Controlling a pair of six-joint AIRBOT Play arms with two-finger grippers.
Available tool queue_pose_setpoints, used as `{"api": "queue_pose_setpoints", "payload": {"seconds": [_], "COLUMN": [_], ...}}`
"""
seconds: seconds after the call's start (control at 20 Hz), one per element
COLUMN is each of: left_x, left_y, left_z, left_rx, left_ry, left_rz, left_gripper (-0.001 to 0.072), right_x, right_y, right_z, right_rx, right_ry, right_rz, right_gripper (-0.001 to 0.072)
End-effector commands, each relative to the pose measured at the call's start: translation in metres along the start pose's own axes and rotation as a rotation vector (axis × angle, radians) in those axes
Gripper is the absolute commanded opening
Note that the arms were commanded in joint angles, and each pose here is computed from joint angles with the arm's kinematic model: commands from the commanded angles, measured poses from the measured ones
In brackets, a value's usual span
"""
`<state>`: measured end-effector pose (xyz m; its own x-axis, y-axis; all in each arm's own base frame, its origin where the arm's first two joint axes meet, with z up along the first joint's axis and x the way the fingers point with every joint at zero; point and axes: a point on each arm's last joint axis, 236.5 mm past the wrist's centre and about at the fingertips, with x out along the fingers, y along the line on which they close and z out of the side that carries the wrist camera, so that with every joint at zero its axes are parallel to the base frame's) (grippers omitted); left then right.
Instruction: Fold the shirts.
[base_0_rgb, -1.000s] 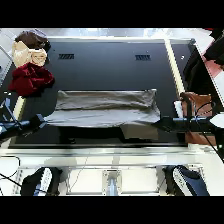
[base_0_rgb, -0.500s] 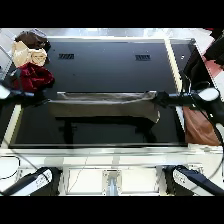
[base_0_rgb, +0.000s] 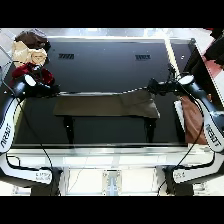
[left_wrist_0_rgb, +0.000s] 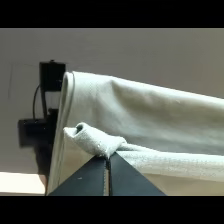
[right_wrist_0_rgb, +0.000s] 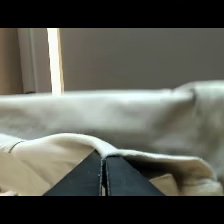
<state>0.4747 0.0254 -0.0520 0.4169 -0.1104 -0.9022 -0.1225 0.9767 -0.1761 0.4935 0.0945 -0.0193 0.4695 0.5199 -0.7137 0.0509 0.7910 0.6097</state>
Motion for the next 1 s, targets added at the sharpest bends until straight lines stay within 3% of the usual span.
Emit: {"api": "queue_pose_setpoints", "payload": {"seconds": [0.0, 0.05, 0.1, 0.15, 0.2, 0.4, 0.6, 0.8, 0.95], "left_x": [0.015, 0.015, 0.015, 0.011, 0.003, -0.082, -0.191, -0.211, -0.195], "left_y": [-0.001, -0.006, -0.009, -0.011, -0.013, -0.021, -0.057, -0.109, -0.149], "left_z": [0.003, 0.003, 0.004, 0.007, 0.013, 0.071, 0.113, 0.094, 0.079], "left_rx": [0.014, 0.023, 0.029, 0.033, 0.037, 0.057, 0.147, 0.294, 0.392], "left_ry": [-0.007, -0.007, -0.009, -0.015, -0.029, -0.258, -0.533, -0.465, -0.422], "left_rz": [0.017, 0.013, 0.01, 0.008, 0.006, 0.005, -0.022, -0.052, -0.067], "left_gripper": [0.0015, 0.0057, 0.0272, 0.0594, 0.0696, 0.0695, 0.0695, 0.0695, 0.0694], "right_x": [0.021, 0.022, 0.021, 0.018, 0.01, -0.068, -0.143, -0.131, -0.102], "right_y": [-0.016, -0.018, -0.017, -0.013, -0.007, 0.023, -0.003, -0.049, -0.076], "right_z": [0.009, 0.008, 0.009, 0.012, 0.017, 0.051, 0.068, 0.038, 0.0], "right_rx": [0.011, 0.012, 0.01, 0.005, -0.01, -0.172, -0.289, -0.162, -0.02], "right_ry": [-0.003, 0.0, -0.002, -0.003, 0.003, -0.002, -0.044, 0.098, 0.293], "right_rz": [-0.021, -0.024, -0.023, -0.016, -0.002, -0.008, -0.219, -0.225, -0.078], "right_gripper": [0.0017, 0.0024, 0.0123, 0.0288, 0.0357, 0.0357, 0.036, 0.0385, 0.0389]}}
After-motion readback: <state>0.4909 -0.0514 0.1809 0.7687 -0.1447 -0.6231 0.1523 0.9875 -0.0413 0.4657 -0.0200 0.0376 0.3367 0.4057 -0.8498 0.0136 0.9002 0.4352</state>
